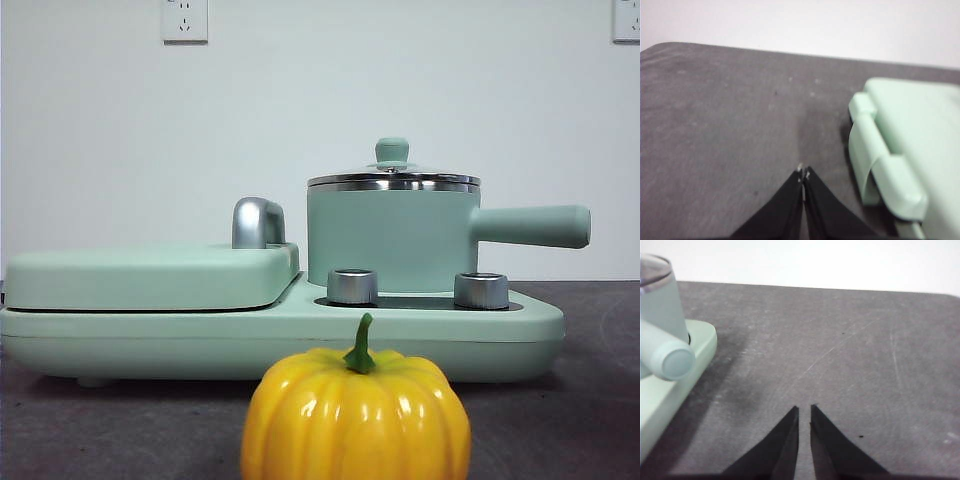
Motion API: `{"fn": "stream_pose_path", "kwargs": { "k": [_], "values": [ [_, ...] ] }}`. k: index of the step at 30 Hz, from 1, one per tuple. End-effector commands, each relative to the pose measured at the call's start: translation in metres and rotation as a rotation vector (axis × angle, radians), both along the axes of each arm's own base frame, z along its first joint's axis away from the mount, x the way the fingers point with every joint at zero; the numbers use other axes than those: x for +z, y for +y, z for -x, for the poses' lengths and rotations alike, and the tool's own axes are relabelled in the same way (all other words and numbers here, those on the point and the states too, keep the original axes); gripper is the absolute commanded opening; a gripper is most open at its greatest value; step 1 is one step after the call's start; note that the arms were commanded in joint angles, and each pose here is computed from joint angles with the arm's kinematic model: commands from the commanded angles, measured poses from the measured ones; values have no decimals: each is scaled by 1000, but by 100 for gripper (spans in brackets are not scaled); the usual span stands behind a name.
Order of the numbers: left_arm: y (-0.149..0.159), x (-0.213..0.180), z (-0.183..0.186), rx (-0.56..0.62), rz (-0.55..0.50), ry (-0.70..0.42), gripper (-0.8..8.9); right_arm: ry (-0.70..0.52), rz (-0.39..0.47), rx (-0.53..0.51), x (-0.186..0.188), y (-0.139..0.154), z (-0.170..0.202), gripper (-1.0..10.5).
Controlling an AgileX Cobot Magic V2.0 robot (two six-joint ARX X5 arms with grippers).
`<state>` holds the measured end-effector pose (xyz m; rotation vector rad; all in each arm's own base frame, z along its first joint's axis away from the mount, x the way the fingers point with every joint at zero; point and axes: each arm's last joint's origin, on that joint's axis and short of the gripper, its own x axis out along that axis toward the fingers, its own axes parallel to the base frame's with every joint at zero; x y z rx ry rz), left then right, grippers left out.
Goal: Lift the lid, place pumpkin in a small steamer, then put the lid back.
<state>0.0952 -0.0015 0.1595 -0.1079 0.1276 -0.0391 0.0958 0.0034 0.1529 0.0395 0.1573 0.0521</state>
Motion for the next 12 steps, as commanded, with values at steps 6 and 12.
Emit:
{"fn": "stream_pose_path", "kwargs": {
  "k": [6,12],
  "values": [
    [-1,7,0,-15,184,-32,7,-18,-198,150,17,6,4,35],
    [-4,42,7,-78,245,-21,8,-54,-305,172,60,8,17,34]
  ]
}}
